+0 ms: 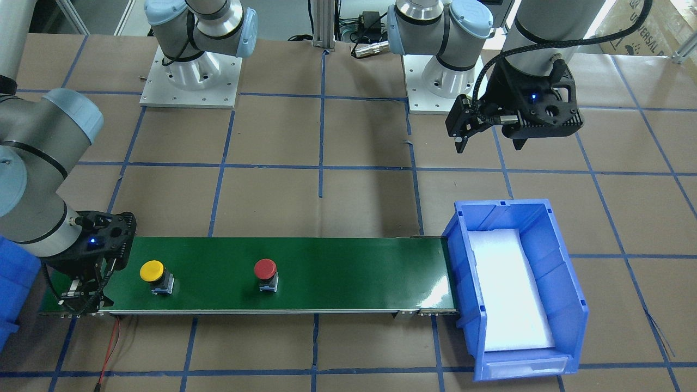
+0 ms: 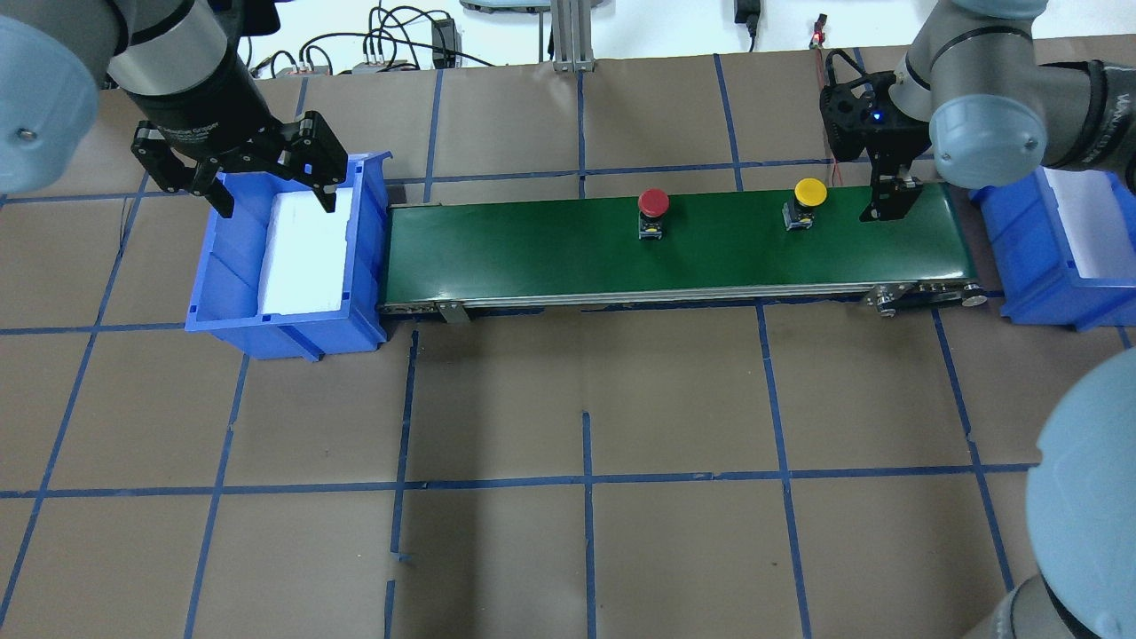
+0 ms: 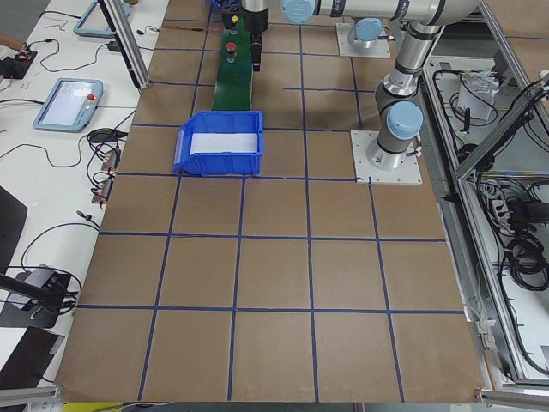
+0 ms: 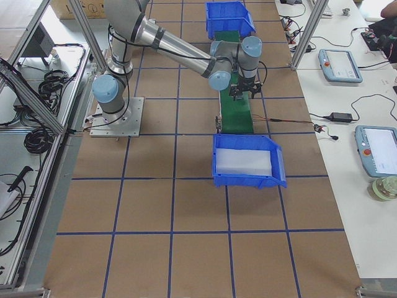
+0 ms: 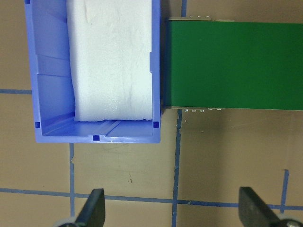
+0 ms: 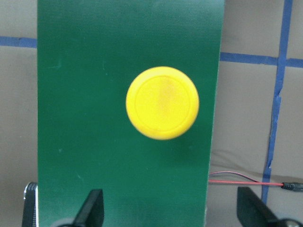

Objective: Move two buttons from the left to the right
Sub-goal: 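Lower the right gripper and grasp the yellow button on the belt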

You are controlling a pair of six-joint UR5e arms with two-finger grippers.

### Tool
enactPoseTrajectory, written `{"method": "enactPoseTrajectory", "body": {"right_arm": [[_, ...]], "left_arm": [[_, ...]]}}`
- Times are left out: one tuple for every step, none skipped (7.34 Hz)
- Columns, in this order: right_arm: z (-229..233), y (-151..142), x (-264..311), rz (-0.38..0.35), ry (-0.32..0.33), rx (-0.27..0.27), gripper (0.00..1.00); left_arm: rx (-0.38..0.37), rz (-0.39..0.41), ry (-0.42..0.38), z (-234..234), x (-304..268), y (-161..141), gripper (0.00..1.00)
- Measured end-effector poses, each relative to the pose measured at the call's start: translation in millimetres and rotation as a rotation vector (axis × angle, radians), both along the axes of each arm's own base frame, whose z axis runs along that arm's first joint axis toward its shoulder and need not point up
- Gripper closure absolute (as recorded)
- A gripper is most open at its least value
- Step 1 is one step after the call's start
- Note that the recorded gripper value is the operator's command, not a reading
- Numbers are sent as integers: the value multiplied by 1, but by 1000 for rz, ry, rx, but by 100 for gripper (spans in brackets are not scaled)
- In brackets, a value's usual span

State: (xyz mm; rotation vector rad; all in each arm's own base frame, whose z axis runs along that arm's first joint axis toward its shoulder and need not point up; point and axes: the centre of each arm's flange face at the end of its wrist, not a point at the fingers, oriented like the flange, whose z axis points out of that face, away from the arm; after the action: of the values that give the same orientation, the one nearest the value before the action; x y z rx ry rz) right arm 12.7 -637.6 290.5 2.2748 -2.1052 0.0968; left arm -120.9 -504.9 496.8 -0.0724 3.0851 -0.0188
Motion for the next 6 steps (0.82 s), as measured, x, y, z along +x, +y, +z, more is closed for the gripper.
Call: {"method": "enactPoseTrajectory", "body": {"right_arm": [[-1, 2, 2, 1, -2, 6, 2], [-3, 3, 2, 0, -3, 7, 2], [-3, 4, 3, -1, -4, 7, 2], [-4, 4, 4, 0, -5, 9, 2], [-5, 5, 5, 1, -6, 11, 2], [-7, 5, 6, 2, -7, 15, 2]], "left_arm": [[1, 0, 0, 0, 0, 0, 0], [1, 0, -1, -1, 0, -1, 0], [1, -1, -1, -1, 0, -2, 0], [1, -1, -1, -2, 0, -2, 0], [1, 0, -1, -2, 0, -2, 0], [2, 0, -1, -3, 0, -3, 0]]}}
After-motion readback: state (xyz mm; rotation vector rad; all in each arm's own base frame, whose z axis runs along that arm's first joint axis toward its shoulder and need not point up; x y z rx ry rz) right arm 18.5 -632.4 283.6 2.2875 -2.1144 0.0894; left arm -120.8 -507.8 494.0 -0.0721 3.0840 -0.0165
